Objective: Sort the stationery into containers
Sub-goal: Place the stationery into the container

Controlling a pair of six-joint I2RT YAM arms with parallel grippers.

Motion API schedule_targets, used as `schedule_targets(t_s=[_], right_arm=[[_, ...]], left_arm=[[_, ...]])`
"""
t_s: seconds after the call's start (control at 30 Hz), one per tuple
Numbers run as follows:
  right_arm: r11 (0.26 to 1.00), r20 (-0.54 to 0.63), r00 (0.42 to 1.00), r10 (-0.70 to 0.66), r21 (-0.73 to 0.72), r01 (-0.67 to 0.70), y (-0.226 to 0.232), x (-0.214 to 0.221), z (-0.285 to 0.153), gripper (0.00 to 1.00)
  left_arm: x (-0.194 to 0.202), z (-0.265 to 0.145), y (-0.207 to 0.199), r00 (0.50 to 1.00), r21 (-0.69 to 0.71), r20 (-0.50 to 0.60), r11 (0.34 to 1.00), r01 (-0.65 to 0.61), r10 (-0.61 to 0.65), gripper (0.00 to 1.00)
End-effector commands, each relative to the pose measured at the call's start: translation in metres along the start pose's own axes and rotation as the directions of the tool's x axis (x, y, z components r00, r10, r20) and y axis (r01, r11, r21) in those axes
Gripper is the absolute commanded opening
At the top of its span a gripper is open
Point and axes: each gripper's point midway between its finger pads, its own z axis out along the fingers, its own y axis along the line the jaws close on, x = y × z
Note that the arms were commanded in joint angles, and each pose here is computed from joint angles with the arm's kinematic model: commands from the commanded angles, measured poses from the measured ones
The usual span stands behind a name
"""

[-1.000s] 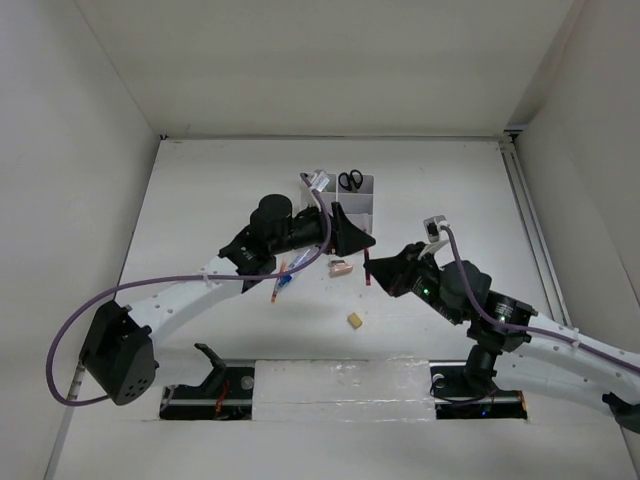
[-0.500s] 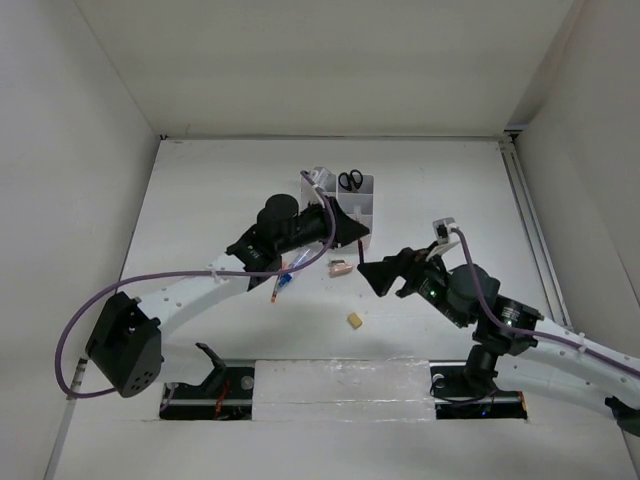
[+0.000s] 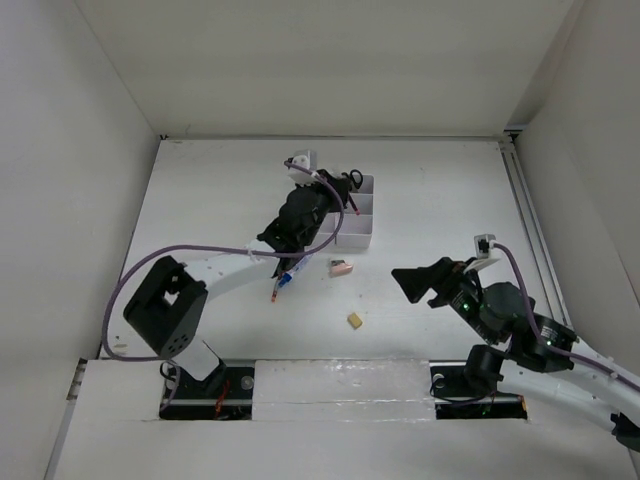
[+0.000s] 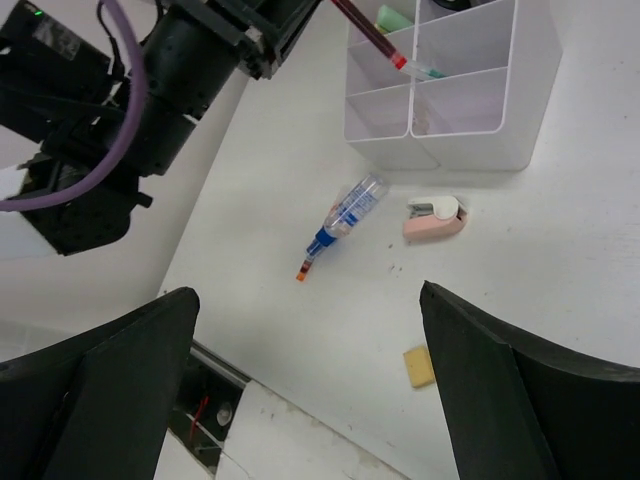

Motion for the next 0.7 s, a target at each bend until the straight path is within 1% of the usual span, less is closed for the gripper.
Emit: schedule_targets(t_s=[0.0, 0.03, 0.1, 0.27, 0.3, 0.33, 0.37, 0.4, 0.5, 0.63, 0.67], right_arm=[[1.0, 0.004, 1.0, 0.004, 0.023, -0.005, -0.009, 0.0, -0.006, 0.99], [1.0, -0.001, 1.0, 0.005, 0.016, -0.005, -0.009, 0.0, -0.009, 0.99], [1.0, -0.008, 1.0, 0.0, 0.023, 0.0, -0.011, 0.002, -0.009, 0.99], [1.0, -0.002, 1.0, 0.004, 0.017, -0.004, -0.012, -0.001, -0.014, 0.99], [1.0, -0.009, 1.0, 0.005, 0.011, -0.005, -0.011, 0.001, -0.014, 0.99], [1.0, -0.009, 1.0, 0.005, 0.011, -0.005, -0.011, 0.001, -0.014, 0.99], [1.0, -0.008, 1.0, 0.005, 0.01, -0.005, -0.013, 0.002, -0.015, 0.99], [1.0, -0.008, 1.0, 0.005, 0.01, -0.005, -0.013, 0.002, -0.015, 0.99], [1.0, -0.009, 1.0, 0.001, -0.003, -0.001, -0.012, 0.001, -0.017, 0.99], [1.0, -0.015, 1.0, -0.004, 0.003, 0.004, -0.013, 0.003, -0.017, 0.99], [1.0, -0.015, 1.0, -0.004, 0.003, 0.004, -0.013, 0.003, -0.017, 0.99]], left_arm=[[-0.05, 0.016, -0.013, 0.969, -0.043, 0.246, 0.999, 0.033, -0.021, 0.0], [-0.044, 0.021, -0.005, 0.968, -0.072, 0.25, 0.997, 0.024, -0.005, 0.0], [-0.046, 0.026, -0.007, 0.961, -0.063, 0.277, 0.997, 0.047, -0.028, 0.0], [-0.04, 0.031, 0.005, 0.949, -0.091, 0.311, 0.992, 0.085, -0.053, 0.0], [-0.029, 0.033, 0.015, 0.952, -0.116, 0.304, 0.99, 0.08, -0.042, 0.0], [-0.033, 0.034, 0.012, 0.943, -0.096, 0.327, 0.991, 0.094, -0.058, 0.0], [-0.032, 0.032, 0.016, 0.939, -0.105, 0.336, 0.989, 0.107, -0.066, 0.0], [-0.022, 0.036, 0.024, 0.943, -0.128, 0.326, 0.986, 0.111, -0.063, 0.0], [-0.016, 0.044, 0.024, 0.945, -0.131, 0.319, 0.984, 0.123, -0.076, 0.0], [0.008, 0.056, 0.03, 0.958, -0.161, 0.281, 0.981, 0.109, -0.061, 0.0], [0.009, 0.055, 0.025, 0.957, -0.159, 0.282, 0.98, 0.119, -0.071, 0.0]])
